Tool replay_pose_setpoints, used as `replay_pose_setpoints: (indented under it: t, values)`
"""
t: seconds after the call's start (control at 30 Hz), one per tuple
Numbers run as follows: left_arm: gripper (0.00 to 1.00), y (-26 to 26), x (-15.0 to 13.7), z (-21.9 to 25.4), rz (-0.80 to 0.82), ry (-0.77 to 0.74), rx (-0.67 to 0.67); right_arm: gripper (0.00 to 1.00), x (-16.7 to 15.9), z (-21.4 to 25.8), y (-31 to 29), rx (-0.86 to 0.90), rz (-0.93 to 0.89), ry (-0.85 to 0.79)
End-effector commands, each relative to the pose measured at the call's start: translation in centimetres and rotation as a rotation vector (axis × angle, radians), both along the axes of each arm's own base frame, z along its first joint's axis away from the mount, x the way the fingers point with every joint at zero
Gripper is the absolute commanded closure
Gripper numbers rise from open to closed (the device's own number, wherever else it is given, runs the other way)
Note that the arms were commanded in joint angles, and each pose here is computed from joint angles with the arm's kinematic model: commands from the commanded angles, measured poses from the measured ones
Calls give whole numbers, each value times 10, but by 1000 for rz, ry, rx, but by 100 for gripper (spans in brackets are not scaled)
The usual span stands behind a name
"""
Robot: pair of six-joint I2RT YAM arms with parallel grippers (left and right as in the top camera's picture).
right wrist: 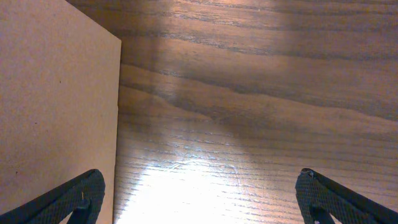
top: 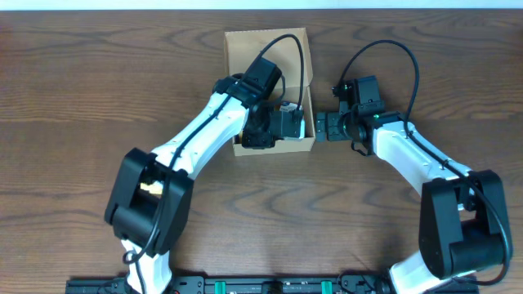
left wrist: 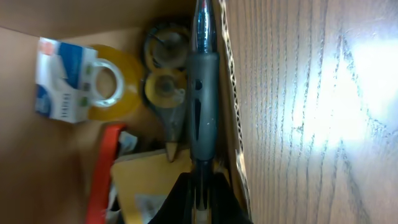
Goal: Pack container
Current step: 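Lower the pen into the box and open the left gripper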
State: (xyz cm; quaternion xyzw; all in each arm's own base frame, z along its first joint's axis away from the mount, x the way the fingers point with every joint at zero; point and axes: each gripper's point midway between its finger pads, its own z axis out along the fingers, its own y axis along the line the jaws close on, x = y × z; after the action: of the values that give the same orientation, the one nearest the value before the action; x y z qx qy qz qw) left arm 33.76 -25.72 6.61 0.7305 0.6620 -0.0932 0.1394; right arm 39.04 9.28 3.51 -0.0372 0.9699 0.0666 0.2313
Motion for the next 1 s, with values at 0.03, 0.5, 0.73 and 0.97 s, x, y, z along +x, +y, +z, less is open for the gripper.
replay_pose_setpoints:
  t: [0.03,0.5,0.73,0.97]
  values:
    - [94,-5,5,5,-17,-20,-15,1,-1,-4,-1,-9,10,10]
    - [74,-3,7,4,-13,-27,-3,1,-1,-4,-1,-9,10,10]
    - [79,4,18,7,6,-80,49,1,-1,-4,-1,-9,10,10]
    - [79,-3,38,51,47,-143,30,1,-1,-4,-1,-9,10,10]
